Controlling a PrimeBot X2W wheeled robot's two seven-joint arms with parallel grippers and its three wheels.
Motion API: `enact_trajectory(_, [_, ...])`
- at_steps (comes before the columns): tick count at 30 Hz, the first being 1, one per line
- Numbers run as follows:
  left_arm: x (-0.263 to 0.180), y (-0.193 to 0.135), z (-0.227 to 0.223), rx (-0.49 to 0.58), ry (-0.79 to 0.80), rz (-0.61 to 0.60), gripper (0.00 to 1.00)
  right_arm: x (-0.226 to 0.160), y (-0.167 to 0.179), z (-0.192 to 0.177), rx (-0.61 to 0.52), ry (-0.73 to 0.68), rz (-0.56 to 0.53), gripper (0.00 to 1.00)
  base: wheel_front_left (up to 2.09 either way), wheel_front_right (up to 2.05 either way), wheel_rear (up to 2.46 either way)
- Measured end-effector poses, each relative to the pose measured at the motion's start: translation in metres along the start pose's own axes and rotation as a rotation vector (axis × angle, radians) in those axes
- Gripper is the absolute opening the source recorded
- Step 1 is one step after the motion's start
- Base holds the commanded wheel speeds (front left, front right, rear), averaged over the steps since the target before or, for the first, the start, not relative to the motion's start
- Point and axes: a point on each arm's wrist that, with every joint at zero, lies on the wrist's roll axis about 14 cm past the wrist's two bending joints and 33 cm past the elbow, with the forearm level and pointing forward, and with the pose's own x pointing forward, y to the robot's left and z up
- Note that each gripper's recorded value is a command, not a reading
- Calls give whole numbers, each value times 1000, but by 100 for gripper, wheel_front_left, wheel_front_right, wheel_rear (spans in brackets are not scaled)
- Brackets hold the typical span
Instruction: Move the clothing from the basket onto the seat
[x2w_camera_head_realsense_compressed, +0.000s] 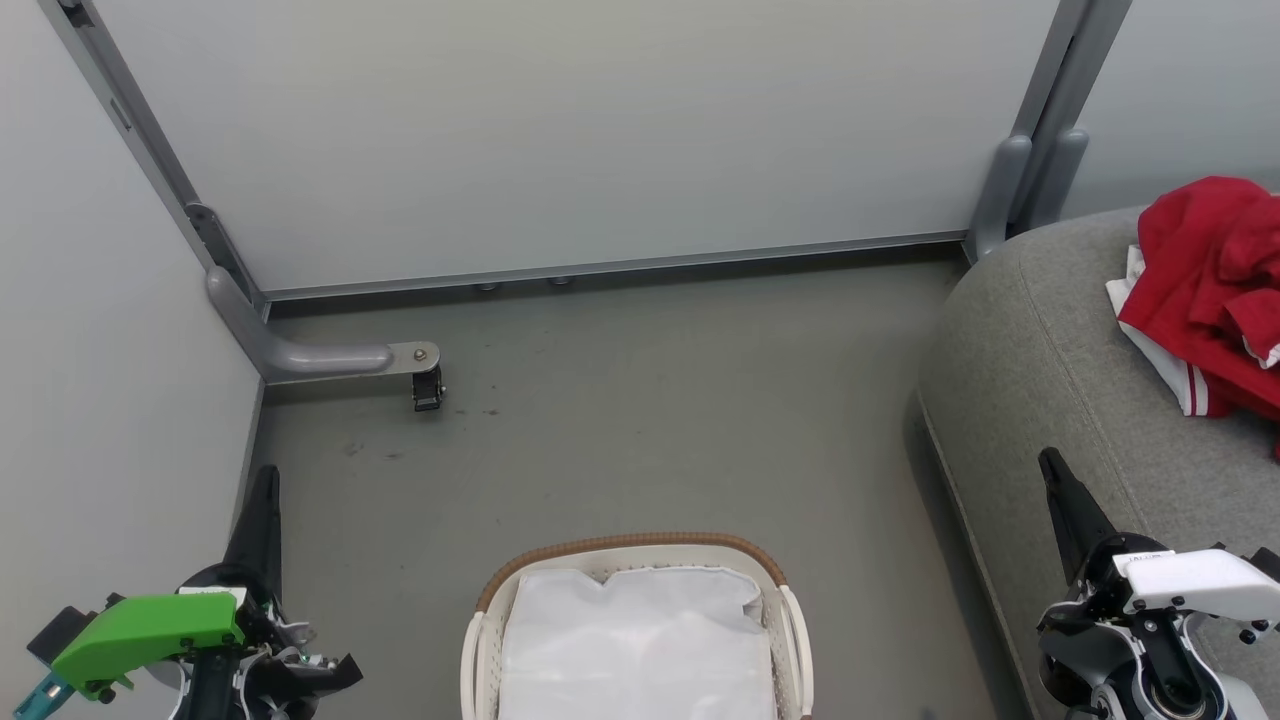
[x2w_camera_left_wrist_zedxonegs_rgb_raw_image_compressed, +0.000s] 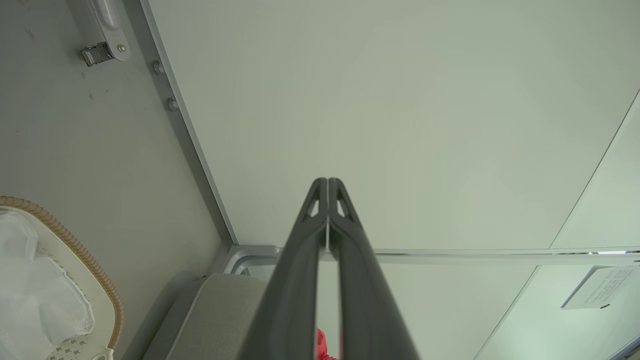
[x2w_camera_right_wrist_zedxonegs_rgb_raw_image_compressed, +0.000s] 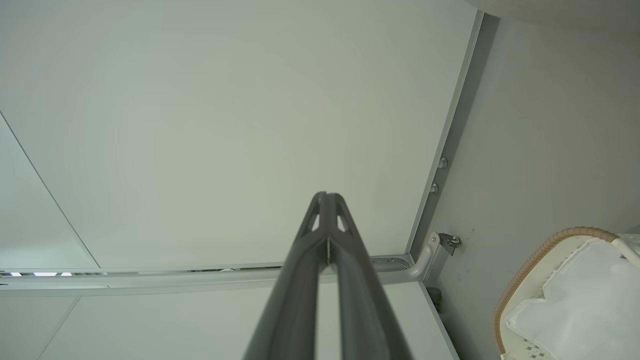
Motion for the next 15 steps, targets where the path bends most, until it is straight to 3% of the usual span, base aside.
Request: enact_trajectory(15, [0,0,0,0,0,0,0,0,0,0,0,0,0,0,0,0,0])
